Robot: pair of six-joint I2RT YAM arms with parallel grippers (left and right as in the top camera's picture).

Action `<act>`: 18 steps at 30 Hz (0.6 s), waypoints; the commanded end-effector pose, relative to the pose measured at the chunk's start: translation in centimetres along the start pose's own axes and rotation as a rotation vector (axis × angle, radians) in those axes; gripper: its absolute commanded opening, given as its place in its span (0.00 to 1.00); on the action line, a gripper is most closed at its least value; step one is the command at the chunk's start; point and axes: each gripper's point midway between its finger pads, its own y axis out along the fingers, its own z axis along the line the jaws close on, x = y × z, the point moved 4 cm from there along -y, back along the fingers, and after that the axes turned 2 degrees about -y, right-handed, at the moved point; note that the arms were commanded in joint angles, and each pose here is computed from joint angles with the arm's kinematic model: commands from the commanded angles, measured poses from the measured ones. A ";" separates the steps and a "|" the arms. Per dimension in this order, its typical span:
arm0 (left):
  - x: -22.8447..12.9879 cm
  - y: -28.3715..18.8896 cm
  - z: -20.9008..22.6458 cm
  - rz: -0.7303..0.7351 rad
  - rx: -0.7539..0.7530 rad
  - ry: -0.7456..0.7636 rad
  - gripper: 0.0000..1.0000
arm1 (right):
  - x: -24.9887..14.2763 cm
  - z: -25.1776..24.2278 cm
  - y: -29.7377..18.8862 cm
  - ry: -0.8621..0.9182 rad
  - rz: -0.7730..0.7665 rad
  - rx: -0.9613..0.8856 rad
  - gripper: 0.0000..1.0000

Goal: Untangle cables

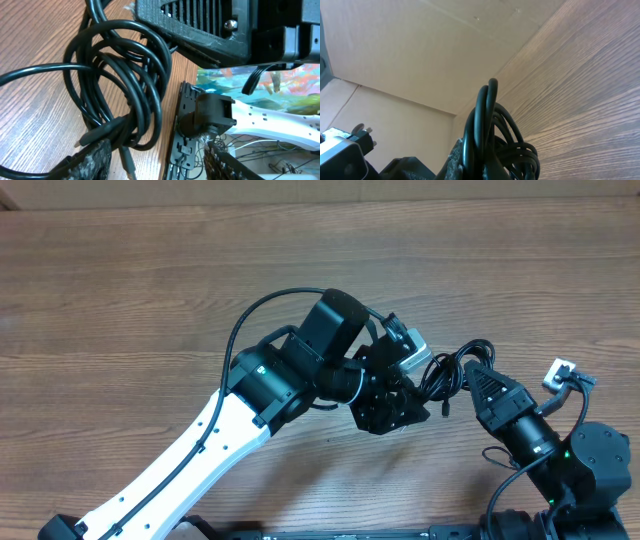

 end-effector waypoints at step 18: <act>0.5 0.4 0.2 -0.013 0.007 0.044 0.49 | -0.4 2.6 -0.5 0.015 0.065 0.127 0.04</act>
